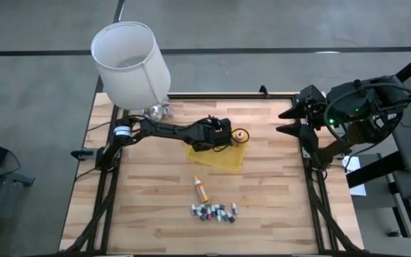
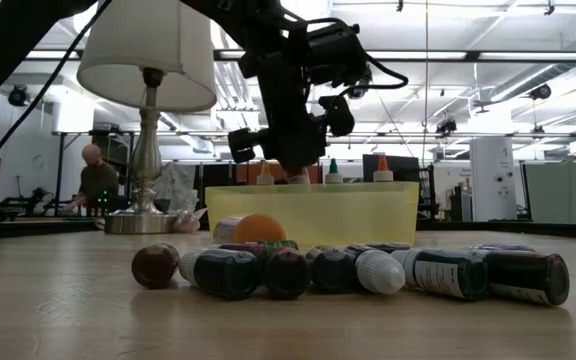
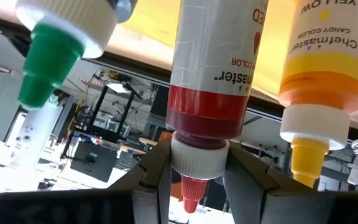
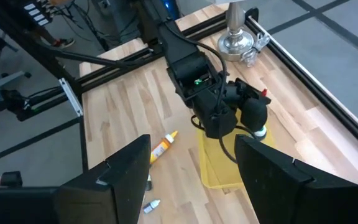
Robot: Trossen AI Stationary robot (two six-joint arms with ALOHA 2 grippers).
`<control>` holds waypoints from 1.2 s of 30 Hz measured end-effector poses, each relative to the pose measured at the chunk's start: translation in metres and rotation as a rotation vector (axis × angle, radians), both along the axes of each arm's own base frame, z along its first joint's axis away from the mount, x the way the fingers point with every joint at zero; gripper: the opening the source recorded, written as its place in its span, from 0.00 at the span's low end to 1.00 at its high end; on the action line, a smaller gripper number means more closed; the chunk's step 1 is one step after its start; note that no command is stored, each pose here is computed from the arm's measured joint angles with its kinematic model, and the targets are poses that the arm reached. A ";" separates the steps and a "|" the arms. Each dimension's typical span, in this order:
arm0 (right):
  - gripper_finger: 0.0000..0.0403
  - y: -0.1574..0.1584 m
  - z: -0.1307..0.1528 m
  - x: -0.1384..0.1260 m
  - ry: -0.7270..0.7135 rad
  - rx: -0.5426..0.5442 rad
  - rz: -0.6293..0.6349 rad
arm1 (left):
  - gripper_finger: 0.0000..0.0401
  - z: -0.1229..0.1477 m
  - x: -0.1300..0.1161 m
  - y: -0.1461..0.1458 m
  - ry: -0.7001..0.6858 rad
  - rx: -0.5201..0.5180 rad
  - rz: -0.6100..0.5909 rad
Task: Pick & Place food coloring
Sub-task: Put the large red food coloring bottle into the yellow bin
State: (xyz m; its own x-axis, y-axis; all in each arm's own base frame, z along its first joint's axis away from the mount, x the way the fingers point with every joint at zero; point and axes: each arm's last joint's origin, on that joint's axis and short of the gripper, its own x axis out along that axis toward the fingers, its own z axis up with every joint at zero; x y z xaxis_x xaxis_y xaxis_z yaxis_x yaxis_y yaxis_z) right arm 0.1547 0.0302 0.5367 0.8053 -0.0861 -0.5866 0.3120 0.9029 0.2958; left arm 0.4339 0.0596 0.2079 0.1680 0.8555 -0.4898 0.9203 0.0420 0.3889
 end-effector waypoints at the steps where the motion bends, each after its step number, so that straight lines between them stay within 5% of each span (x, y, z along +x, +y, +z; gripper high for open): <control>1: 0.56 0.000 0.000 0.000 0.000 0.002 0.003 | 0.23 -0.001 0.000 0.000 0.008 0.001 -0.004; 15: 0.56 -0.001 0.001 -0.003 -0.006 0.002 0.003 | 0.23 0.000 0.002 0.014 0.003 0.021 -0.001; 36: 0.56 -0.002 0.001 -0.003 -0.010 -0.033 -0.018 | 0.23 -0.033 -0.008 0.014 0.033 0.024 -0.017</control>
